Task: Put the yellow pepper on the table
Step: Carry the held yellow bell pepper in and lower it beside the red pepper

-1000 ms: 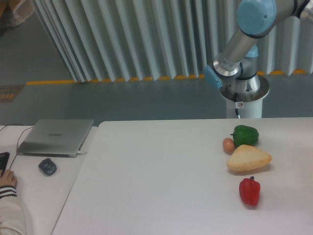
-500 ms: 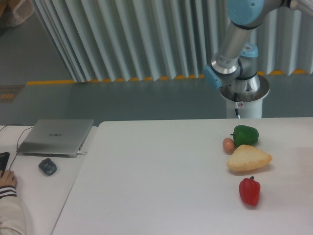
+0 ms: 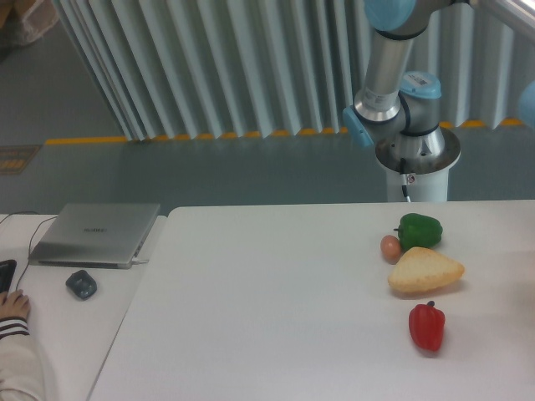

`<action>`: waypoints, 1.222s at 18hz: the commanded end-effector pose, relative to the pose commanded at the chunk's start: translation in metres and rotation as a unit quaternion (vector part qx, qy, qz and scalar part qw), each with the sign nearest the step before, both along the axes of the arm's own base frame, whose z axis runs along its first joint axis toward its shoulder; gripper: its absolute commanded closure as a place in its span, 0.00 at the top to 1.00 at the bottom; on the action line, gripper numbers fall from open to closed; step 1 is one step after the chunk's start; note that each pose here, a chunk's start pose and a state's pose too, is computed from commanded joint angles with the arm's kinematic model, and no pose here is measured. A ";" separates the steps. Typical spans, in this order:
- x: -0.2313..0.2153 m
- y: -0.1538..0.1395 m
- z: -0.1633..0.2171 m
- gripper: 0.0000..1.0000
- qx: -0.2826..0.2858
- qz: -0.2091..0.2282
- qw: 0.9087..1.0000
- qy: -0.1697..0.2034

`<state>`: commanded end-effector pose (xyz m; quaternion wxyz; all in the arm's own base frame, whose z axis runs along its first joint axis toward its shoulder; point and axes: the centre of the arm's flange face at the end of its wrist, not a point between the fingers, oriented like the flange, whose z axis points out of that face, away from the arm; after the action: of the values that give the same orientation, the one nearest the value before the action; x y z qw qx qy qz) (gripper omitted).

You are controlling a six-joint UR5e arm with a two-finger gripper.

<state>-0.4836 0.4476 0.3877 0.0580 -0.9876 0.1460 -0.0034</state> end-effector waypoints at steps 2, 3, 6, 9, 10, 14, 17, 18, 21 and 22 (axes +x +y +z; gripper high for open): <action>0.014 0.015 0.000 0.54 -0.001 0.009 1.000 -0.003; 0.022 0.023 0.000 0.54 0.000 0.016 1.000 -0.004; 0.044 0.044 -0.006 0.54 -0.004 0.039 0.999 -0.010; 0.064 0.061 -0.025 0.54 0.000 0.057 0.998 0.011; 0.070 0.065 -0.033 0.51 -0.007 0.057 0.998 0.035; 0.078 0.076 -0.061 0.51 -0.055 0.052 0.994 0.085; 0.077 0.073 -0.076 0.51 -0.069 0.053 0.992 0.095; 0.079 0.075 -0.076 0.51 -0.067 0.053 0.991 0.103; 0.087 0.086 -0.091 0.51 -0.074 0.055 0.990 0.103; 0.087 0.087 -0.095 0.52 -0.077 0.054 0.990 0.102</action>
<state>-0.3971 0.5343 0.2926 -0.0338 -0.9907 0.0973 0.0893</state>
